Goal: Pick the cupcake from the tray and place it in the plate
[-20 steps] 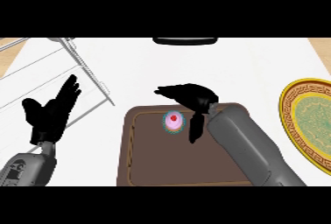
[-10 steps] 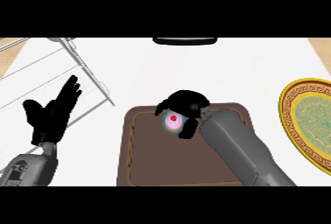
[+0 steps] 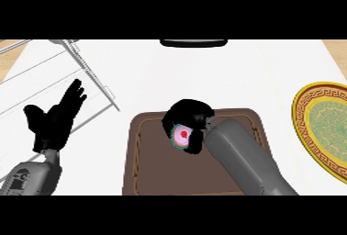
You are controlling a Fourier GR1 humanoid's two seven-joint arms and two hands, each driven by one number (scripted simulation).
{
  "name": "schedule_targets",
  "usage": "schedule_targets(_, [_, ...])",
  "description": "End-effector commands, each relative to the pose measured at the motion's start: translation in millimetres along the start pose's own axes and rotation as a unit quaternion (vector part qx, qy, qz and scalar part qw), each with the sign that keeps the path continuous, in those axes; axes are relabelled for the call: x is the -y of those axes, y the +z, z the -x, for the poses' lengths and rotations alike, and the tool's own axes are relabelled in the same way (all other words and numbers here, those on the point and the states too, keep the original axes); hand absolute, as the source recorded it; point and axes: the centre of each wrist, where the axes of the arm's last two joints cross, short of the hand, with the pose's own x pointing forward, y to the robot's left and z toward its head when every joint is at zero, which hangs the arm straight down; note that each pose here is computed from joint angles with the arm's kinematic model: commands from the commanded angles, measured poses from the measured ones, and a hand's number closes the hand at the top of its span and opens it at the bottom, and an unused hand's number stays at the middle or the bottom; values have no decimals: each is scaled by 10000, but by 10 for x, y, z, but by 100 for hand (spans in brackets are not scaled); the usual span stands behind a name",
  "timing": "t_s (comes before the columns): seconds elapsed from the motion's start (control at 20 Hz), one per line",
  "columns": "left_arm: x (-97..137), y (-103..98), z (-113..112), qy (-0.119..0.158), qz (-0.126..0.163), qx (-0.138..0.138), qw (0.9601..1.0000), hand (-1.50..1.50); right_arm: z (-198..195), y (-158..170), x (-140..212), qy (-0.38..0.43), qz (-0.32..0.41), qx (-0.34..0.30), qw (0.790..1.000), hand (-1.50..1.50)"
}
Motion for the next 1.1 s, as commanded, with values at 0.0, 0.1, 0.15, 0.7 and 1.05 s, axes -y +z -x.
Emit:
schedule_targets(0.0, [-102, 23, 154, 67, -99, -202, 9997, 0, -97, 171, -257, -124, 410, 24, 9991, 150])
schedule_targets(0.1, [-196, 109, 112, -1, -306, -400, 9987, 0, 87, 619, -605, -163, 181, -1, 9997, 150])
schedule_targets(0.15, [-253, 197, 157, -57, -334, -353, 9988, 0, 171, 792, -689, -232, 375, -151, 9989, 150])
schedule_targets(0.7, [-296, 246, 238, 87, -632, -490, 9968, 0, -62, 2237, -487, 572, 3541, -319, 9329, 150])
schedule_targets(1.05, [-161, 216, 190, 42, -367, -356, 9987, 0, -156, 3162, -507, 483, 4884, -1308, 8614, 150])
